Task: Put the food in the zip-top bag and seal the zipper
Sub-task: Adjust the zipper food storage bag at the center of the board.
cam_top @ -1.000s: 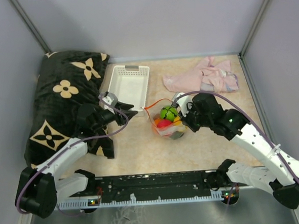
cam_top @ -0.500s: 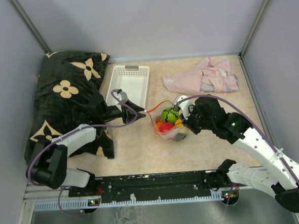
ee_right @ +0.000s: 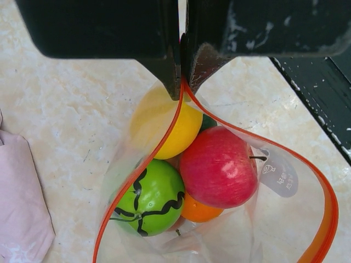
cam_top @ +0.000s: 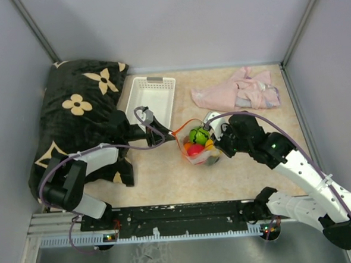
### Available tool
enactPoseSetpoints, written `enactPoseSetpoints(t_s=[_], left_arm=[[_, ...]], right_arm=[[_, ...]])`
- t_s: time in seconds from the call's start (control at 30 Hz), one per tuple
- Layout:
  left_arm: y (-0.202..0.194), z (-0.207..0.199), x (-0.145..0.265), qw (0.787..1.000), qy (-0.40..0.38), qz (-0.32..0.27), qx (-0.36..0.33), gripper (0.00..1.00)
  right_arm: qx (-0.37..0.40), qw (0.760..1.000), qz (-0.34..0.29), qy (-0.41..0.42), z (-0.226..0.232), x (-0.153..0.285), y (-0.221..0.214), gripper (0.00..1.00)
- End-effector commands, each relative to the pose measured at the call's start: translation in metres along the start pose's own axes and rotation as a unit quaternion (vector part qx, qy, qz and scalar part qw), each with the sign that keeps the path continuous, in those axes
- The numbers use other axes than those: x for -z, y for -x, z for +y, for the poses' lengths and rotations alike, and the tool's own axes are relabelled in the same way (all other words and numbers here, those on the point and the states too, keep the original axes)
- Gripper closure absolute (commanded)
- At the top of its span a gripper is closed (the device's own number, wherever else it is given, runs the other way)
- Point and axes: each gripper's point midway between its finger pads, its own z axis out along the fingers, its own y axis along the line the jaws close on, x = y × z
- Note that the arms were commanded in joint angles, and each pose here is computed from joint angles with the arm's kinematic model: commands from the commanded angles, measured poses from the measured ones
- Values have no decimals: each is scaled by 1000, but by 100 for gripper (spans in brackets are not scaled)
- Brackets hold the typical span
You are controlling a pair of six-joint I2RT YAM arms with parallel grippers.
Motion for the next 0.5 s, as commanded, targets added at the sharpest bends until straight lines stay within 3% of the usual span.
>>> enactPoseSetpoints(t_s=[0.0, 0.13, 0.47], left_arm=[[8, -1, -8, 999, -29, -8, -16, 78], [12, 4, -5, 1000, -6, -1, -23, 100], [46, -5, 15, 995, 64, 19, -79, 100]], right_arm=[[11, 999, -27, -13, -6, 0, 13, 100], [12, 999, -22, -39, -14, 4, 10, 100], [14, 993, -38, -113, -38, 30, 16, 100]])
